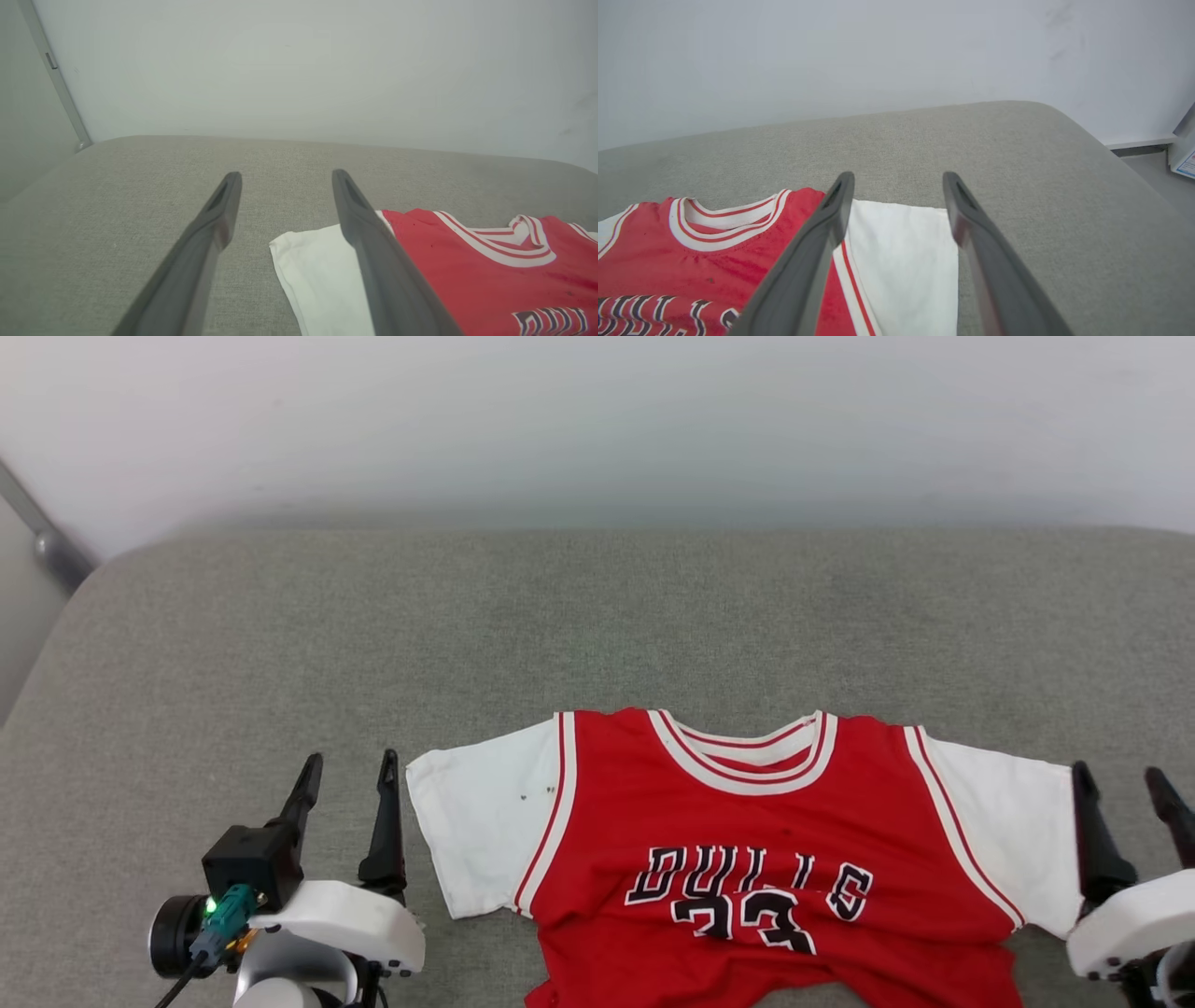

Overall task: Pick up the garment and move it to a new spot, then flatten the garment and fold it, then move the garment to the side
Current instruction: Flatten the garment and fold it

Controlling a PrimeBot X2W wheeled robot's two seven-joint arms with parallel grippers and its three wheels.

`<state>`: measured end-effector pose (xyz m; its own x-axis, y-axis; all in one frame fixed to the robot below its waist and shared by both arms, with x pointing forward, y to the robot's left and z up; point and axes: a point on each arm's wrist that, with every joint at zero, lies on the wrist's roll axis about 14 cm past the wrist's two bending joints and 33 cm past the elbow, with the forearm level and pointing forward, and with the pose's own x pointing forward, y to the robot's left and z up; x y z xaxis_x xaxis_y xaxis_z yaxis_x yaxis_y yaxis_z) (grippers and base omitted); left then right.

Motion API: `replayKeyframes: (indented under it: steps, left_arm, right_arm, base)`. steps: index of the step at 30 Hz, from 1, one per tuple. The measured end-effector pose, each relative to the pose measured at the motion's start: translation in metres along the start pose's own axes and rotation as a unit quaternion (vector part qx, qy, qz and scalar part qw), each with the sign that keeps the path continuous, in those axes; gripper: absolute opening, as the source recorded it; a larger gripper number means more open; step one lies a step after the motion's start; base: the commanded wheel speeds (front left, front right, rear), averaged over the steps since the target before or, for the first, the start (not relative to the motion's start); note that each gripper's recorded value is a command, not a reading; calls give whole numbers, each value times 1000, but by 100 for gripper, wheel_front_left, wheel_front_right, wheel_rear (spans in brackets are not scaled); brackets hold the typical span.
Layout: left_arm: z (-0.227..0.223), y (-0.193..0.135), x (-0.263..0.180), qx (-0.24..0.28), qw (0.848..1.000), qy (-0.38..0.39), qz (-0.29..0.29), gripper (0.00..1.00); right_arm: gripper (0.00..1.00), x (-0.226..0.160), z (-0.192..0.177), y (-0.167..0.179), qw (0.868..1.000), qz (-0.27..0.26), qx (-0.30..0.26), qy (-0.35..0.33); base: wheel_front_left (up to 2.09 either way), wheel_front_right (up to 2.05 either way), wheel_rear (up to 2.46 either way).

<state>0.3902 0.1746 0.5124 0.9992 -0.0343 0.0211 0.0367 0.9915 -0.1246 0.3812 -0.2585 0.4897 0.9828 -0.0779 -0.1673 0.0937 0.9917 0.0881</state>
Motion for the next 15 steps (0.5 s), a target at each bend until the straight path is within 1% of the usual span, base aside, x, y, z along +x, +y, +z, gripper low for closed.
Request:
replayKeyframes:
  steps: [5,8,11,15]
  left_arm:
    - [3,5,-9,4,1000,4,6,100]
    - [2,8,-12,9,1000,9,10,100]
    - [-1,11,-11,12,1000,19,12,100]
    - [-13,15,-9,27,998,54,7,100]
  right_arm:
    - [100,-15,24,34,997,42,-21,-64]
    - [100,-27,29,52,994,63,-28,-79]
    - [100,-39,30,62,994,71,-26,-83]
    - [100,-55,27,64,994,70,-22,-80]
  base:
    - [0,0,0]
    - [0,0,0]
    - [0,0,0]
    - [0,0,0]
